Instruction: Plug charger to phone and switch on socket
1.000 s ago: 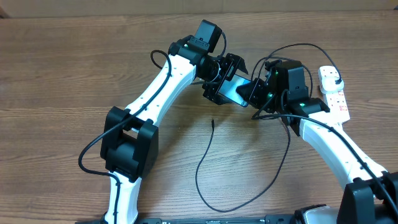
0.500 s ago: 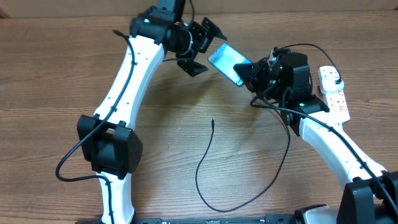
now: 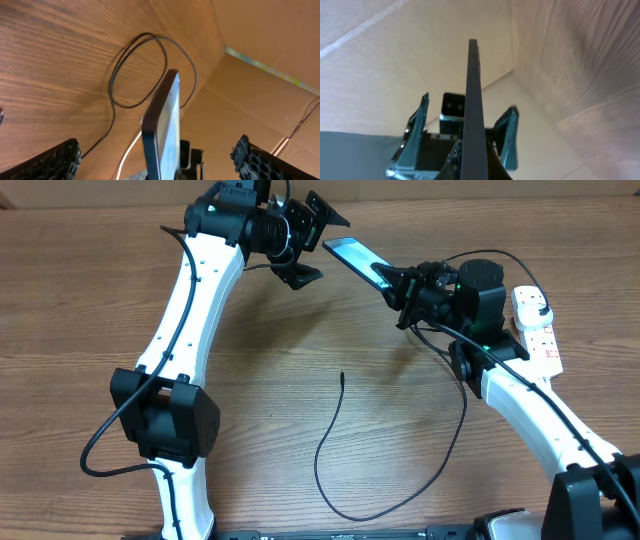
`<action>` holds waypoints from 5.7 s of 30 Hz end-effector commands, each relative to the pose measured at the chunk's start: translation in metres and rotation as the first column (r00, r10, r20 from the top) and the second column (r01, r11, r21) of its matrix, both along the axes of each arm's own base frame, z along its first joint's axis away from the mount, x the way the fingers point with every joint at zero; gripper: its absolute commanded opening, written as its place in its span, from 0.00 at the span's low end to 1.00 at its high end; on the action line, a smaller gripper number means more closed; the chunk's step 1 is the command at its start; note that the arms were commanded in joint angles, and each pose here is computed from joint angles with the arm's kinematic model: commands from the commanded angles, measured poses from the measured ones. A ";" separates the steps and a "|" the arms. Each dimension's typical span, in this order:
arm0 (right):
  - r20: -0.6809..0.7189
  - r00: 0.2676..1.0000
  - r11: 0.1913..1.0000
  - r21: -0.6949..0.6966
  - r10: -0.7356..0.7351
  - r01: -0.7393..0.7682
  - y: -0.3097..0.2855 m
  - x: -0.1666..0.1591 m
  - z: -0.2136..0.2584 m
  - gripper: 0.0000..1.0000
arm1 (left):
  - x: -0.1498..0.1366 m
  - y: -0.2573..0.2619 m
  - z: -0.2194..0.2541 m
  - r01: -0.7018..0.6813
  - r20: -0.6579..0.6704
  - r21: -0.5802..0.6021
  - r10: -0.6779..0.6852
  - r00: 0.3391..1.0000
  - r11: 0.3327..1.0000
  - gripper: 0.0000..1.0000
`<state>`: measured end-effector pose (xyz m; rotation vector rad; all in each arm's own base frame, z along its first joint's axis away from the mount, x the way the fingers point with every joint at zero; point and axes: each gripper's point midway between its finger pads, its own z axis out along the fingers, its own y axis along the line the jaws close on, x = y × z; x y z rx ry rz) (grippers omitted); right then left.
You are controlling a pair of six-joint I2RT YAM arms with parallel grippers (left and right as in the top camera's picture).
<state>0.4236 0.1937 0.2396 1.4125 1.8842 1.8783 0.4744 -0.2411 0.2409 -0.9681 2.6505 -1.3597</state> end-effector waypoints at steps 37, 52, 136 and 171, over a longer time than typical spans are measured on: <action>-0.090 0.989 0.980 0.171 0.115 -0.098 0.023 -0.017 0.022 0.04 | -0.006 -0.023 0.008 -0.087 0.054 0.120 0.081 0.995 0.989 0.05; -0.089 0.989 0.980 0.172 0.119 -0.103 0.023 -0.018 0.022 0.22 | -0.005 -0.023 0.008 -0.043 0.107 0.145 0.028 0.994 0.989 0.04; -0.528 0.672 -0.102 -0.819 0.519 -0.565 0.044 -0.120 -0.229 0.69 | 0.020 0.126 0.075 0.288 0.580 -0.048 -0.208 0.788 0.957 0.04; -0.471 0.563 0.035 -0.746 0.679 -0.666 0.078 -0.122 -0.229 0.04 | 0.020 0.126 0.074 0.285 0.580 -0.046 -0.207 0.788 0.957 0.04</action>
